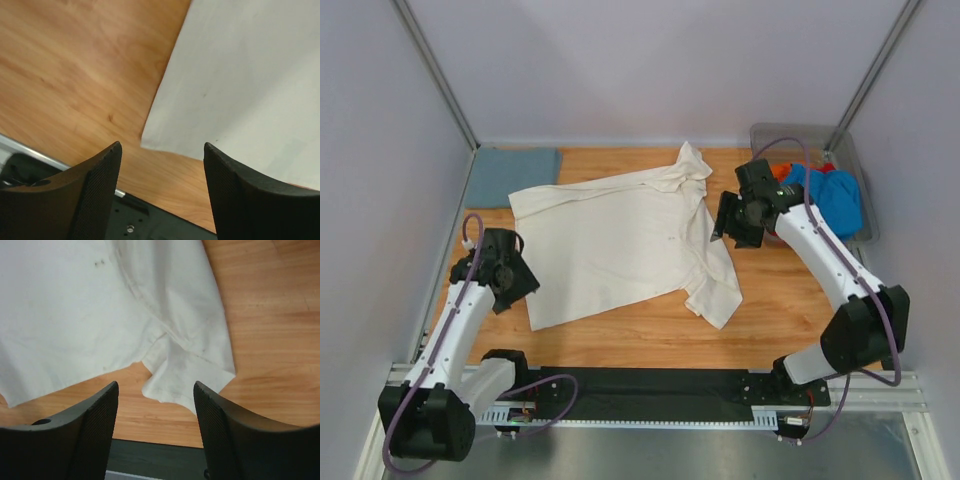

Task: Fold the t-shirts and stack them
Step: Flatten the tshirt out

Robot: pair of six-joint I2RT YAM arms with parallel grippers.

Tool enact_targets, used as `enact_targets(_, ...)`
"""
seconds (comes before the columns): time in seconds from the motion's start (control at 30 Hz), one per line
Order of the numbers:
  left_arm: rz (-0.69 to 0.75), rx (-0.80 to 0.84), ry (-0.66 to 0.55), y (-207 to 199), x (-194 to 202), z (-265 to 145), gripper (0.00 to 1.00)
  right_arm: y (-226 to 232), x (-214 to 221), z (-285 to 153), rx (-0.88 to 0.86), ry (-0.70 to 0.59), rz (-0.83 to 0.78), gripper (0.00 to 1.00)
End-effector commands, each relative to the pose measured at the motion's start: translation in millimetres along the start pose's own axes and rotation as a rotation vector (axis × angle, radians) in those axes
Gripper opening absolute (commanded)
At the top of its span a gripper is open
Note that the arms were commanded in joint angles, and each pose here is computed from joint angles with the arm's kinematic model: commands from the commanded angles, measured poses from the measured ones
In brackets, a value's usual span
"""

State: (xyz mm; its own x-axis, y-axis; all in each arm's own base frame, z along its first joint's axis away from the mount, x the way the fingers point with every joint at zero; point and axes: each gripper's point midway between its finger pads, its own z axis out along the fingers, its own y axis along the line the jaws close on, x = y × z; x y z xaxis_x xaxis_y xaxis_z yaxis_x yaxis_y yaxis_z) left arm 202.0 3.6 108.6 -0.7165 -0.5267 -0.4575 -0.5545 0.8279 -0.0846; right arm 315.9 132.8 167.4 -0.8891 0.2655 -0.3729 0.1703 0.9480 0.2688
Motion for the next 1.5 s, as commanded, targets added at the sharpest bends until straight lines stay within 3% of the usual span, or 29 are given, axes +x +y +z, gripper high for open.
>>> enact_targets(0.0,-0.274,-0.001,0.113,-1,41,8,0.74,-4,25,-12,-0.024,-0.001,0.027,0.63)
enact_targets(0.27,-0.502,-0.128,0.307,5,88,22,0.77,-16,71,-28,-0.035,0.003,0.023,0.63)
enact_targets(0.47,-0.729,-0.174,0.377,9,110,41,0.69,-23,76,-38,-0.027,-0.020,0.013,0.63)
enact_targets(0.6,-0.834,-0.180,0.358,12,108,48,0.62,-26,79,-41,-0.026,-0.027,0.007,0.62)
enact_targets(0.83,-0.874,-0.232,0.365,19,110,53,0.59,-26,79,-38,-0.027,-0.028,0.002,0.62)
enact_targets(1.03,-0.846,-0.246,0.268,32,88,51,0.58,-29,83,-31,-0.018,-0.008,-0.002,0.62)
enact_targets(1.3,-0.854,-0.250,0.326,27,98,65,0.56,-37,109,-11,0.000,0.078,0.054,0.63)
enact_targets(1.4,-0.854,-0.245,0.326,26,97,68,0.50,-45,128,2,0.026,0.139,0.118,0.65)
enact_targets(1.47,-0.853,-0.237,0.308,26,94,69,0.32,-51,138,10,0.056,0.170,0.159,0.65)
